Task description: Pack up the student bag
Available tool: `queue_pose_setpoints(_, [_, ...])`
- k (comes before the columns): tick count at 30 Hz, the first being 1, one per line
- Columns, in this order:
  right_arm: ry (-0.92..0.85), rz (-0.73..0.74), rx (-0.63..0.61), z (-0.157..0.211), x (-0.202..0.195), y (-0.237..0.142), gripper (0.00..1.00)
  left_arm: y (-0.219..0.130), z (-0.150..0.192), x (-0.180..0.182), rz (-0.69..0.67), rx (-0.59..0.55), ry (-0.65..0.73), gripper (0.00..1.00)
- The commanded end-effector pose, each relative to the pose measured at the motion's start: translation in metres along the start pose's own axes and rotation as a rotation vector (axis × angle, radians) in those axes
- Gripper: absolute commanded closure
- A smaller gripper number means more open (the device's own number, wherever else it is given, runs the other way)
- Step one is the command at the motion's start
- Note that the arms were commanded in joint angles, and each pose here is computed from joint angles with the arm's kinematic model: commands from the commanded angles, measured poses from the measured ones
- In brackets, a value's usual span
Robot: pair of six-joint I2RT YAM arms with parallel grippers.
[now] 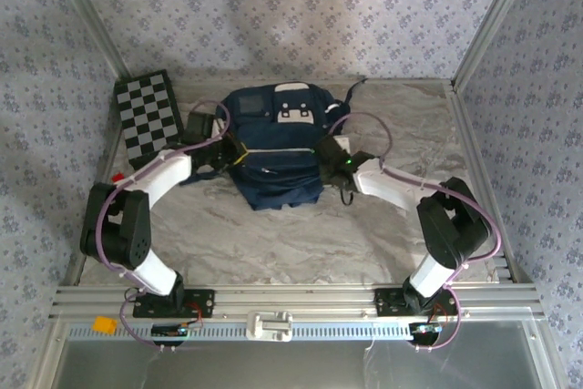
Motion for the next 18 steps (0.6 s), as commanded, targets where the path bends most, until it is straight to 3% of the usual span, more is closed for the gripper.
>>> queue_pose_setpoints(1, [-0.032, 0.063, -0.052, -0.022, -0.017, 0.012, 1.00, -0.026, -0.017, -0.007, 0.006, 0.019, 0.225, 1.00])
queue_pose_setpoints(5, [-0.107, -0.255, -0.052, -0.020, 0.021, -0.003, 1.00, -0.023, -0.024, -0.018, 0.147, 0.023, 0.181, 1.00])
queue_pose_setpoints(7, [-0.138, -0.322, -0.041, -0.009, 0.047, -0.026, 1.00, -0.023, -0.026, -0.023, 0.207, -0.008, 0.106, 1.00])
queue_pose_setpoints(8, [-0.158, -0.359, -0.036, -0.002, 0.059, -0.035, 0.97, -0.023, -0.027, -0.024, 0.212, -0.014, 0.069, 1.00])
queue_pose_setpoints(11, [-0.266, -0.519, -0.005, 0.023, 0.105, -0.055, 0.75, -0.019, -0.026, -0.031, 0.235, -0.012, -0.009, 1.00])
queue_pose_setpoints(13, [-0.289, -0.562, 0.052, 0.029, 0.120, -0.049, 0.72, -0.018, -0.026, -0.033, 0.260, -0.011, -0.053, 1.00])
queue_pose_setpoints(18, [-0.328, -0.670, -0.003, 0.021, 0.143, -0.058, 0.67, -0.018, -0.024, -0.034, 0.251, -0.008, -0.063, 1.00])
Point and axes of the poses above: each hand's point on the last joint's axis, 136 mm out from that joint toward the fingers, its own y axis out along the fingers, its own x axis along the line the jaws close on, z = x × y, the point moved 8 cm from there along -y, back along the fingers, and after that the axes turned 12 degrees about y, right-handed, at the moved point
